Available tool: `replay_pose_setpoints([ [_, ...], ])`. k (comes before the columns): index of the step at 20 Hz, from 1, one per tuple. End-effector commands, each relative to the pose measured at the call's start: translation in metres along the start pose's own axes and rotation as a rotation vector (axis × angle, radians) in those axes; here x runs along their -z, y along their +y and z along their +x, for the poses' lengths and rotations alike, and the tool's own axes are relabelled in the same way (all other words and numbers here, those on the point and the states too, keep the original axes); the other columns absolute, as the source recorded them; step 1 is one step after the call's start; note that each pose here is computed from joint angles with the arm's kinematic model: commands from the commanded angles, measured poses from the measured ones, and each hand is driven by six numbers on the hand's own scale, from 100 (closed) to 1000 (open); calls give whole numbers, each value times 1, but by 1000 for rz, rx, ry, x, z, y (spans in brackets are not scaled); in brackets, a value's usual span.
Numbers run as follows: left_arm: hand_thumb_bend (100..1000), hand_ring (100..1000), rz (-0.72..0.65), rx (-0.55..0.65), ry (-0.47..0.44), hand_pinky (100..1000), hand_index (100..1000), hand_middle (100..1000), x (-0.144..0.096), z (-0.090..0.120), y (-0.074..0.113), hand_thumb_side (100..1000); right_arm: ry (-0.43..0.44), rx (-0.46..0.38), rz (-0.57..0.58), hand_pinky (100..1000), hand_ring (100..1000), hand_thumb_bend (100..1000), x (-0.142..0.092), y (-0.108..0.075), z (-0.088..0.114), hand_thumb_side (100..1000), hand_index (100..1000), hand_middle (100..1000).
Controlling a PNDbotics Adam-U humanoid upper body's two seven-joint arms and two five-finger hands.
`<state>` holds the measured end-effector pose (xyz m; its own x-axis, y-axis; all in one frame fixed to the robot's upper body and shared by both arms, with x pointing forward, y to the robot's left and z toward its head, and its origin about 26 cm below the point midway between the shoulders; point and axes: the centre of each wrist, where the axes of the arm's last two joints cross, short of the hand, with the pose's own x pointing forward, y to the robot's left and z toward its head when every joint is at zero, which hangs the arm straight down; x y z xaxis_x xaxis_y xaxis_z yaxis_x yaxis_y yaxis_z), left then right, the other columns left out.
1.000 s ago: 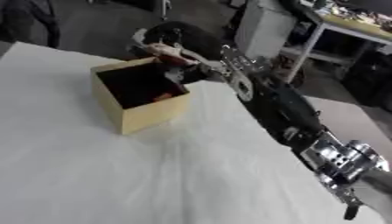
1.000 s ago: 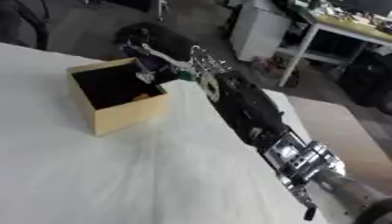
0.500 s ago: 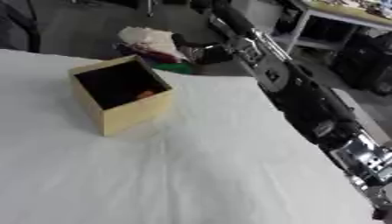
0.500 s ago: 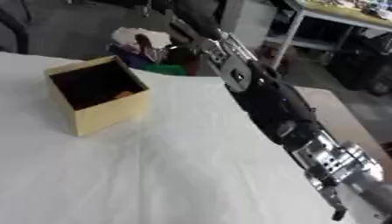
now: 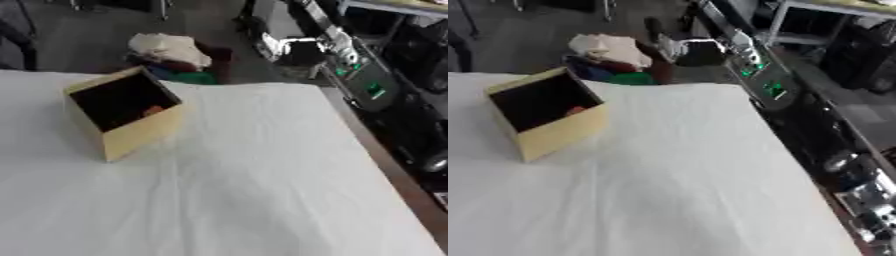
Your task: Pick up objects on the table and place them in the box.
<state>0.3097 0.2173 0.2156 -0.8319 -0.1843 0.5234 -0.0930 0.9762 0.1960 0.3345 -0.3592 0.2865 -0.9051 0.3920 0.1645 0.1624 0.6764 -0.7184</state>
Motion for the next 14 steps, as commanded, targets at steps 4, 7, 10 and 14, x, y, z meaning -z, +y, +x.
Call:
replay_pose_setpoints([
  [4, 100, 626, 16, 39, 0, 808, 861, 604, -1, 3, 7, 770, -99, 29, -28, 762, 915, 100, 2, -13, 38, 463, 913, 804],
  [7, 100, 626, 25, 47, 16, 808, 861, 603, -4, 2, 8, 773, -113, 59, -57, 756, 908, 100, -1, -8, 50, 470, 913, 800],
  [10, 100, 626, 31, 50, 28, 808, 861, 603, -6, 1, 8, 775, -110, 76, -81, 751, 909, 100, -3, -4, 54, 470, 912, 798],
  [14, 100, 625, 32, 52, 45, 808, 858, 601, -9, 0, 7, 779, -89, 108, -103, 745, 918, 100, -9, 3, 53, 470, 915, 797],
])
